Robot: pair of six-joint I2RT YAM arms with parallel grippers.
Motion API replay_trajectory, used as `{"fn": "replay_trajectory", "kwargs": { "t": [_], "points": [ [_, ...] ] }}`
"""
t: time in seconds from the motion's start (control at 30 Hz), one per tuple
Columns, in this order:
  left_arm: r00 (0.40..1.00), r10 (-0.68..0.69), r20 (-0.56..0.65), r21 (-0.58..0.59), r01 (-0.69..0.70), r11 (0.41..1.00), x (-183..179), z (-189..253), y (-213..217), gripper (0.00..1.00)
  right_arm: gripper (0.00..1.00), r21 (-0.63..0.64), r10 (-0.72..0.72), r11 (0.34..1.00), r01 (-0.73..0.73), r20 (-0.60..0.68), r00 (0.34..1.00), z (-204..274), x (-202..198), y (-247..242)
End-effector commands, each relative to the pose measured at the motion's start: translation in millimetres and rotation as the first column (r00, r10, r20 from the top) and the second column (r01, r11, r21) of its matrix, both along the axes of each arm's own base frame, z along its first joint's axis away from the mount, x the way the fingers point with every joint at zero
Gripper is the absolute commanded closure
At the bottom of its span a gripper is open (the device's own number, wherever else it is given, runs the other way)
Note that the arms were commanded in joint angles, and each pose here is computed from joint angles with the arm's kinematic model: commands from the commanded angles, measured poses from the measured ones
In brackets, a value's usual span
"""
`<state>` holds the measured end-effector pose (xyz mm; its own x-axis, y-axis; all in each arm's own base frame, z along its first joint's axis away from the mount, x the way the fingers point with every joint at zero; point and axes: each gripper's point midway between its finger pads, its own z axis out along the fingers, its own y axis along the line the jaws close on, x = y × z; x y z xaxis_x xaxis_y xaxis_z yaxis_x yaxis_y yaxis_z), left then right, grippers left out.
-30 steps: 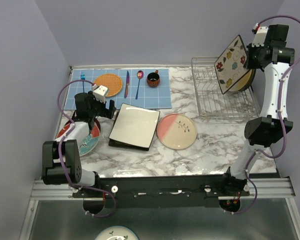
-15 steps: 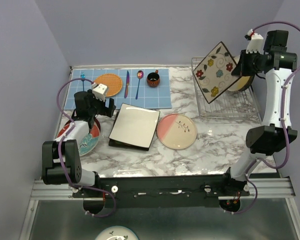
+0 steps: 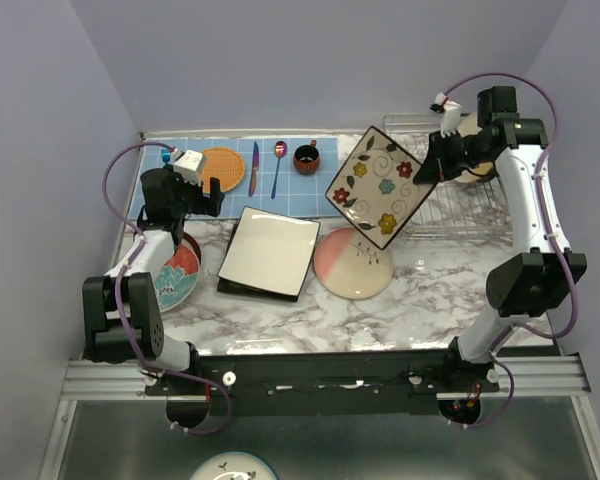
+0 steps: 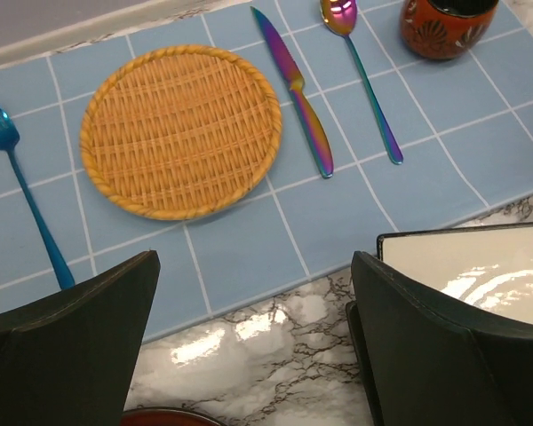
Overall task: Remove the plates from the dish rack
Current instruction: Place the plate at the center of the board.
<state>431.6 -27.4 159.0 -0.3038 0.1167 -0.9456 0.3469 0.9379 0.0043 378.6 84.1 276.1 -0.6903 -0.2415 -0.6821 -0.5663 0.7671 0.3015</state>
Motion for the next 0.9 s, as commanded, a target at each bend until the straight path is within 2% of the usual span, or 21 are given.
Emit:
{"fn": "replay_trajectory", "kwargs": {
  "t": [0.0,0.2,0.23,0.4,0.87],
  "points": [
    [0.997,0.072,0.014,-0.014,-0.072,0.997,14.9,12.3,20.1,0.02,0.99,0.152,0.200,0.963,-0.224,0.157,0.967,38.1,-9.5,52.1],
    [0.996,0.088,0.011,0.003,-0.088,0.996,23.0,14.4,28.3,0.02,0.99,0.217,0.328,0.909,-0.357,0.158,0.931,37.0,-9.0,84.9],
    [0.996,0.088,0.010,0.003,-0.088,0.996,23.8,13.8,28.9,0.02,0.99,0.237,0.345,0.901,-0.364,0.120,0.931,26.3,-6.9,88.3],
    [0.996,0.095,0.003,0.015,-0.095,0.995,27.4,8.8,33.0,0.02,0.99,0.248,0.435,0.862,-0.441,0.084,0.897,1.0,-3.9,114.9],
    [0.991,0.130,-0.009,0.034,-0.130,0.991,33.6,3.5,45.3,0.02,0.99,0.269,0.540,0.796,-0.541,0.085,0.837,-22.2,29.1,182.5]
  ]
}}
